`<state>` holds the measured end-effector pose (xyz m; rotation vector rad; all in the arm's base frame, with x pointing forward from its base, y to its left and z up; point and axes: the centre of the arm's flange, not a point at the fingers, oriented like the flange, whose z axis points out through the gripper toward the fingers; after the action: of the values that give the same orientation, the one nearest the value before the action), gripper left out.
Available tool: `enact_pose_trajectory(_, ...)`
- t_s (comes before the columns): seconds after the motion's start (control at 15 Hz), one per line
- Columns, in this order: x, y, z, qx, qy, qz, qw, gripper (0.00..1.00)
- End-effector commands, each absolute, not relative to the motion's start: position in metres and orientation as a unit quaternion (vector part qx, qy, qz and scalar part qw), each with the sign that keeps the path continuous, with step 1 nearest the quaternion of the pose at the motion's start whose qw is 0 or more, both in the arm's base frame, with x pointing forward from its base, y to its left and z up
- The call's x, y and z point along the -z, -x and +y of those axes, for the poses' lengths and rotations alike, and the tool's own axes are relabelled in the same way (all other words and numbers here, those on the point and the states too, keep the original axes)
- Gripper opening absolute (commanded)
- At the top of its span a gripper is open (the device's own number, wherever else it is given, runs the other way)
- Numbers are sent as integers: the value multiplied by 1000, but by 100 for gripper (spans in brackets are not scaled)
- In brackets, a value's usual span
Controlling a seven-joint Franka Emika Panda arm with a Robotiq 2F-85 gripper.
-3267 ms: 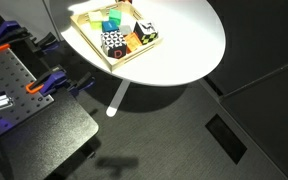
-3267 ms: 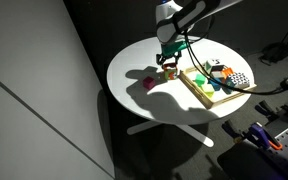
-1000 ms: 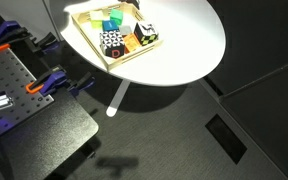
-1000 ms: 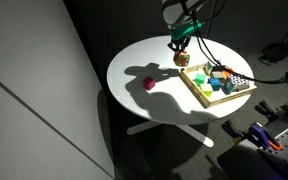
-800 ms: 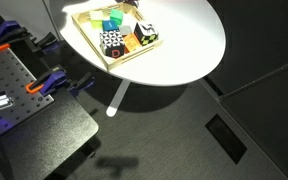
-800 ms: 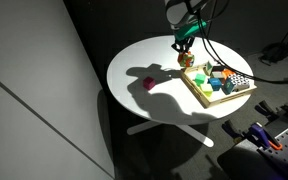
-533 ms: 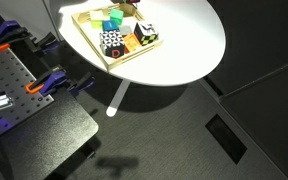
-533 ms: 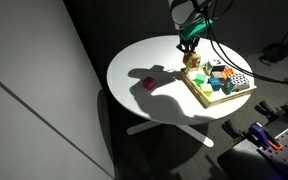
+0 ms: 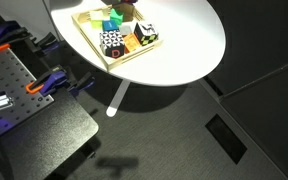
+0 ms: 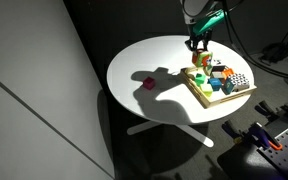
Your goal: Pick up the block with a house on it from the table and put it in the tray
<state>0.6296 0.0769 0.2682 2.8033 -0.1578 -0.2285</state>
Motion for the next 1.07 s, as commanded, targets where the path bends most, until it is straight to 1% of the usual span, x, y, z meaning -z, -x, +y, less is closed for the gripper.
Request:
enact_pose_trajectory(0.0,-291,-601,68,62,-987,-36,146,88)
enact_pose_trajectory(0.13,-298,-596,67,52,-988,-34,139,99)
enact_pose_trajectory(0.53,-319,-587,67,29,-994,-19,103,100)
enact_pose_trajectory(0.87,-327,-578,69,42,-995,8,92,100)
enact_pose_trajectory(0.93,-317,-590,73,40,-994,-1,106,100)
enact_pose_trajectory(1.0,-317,-589,73,40,-994,0,105,100)
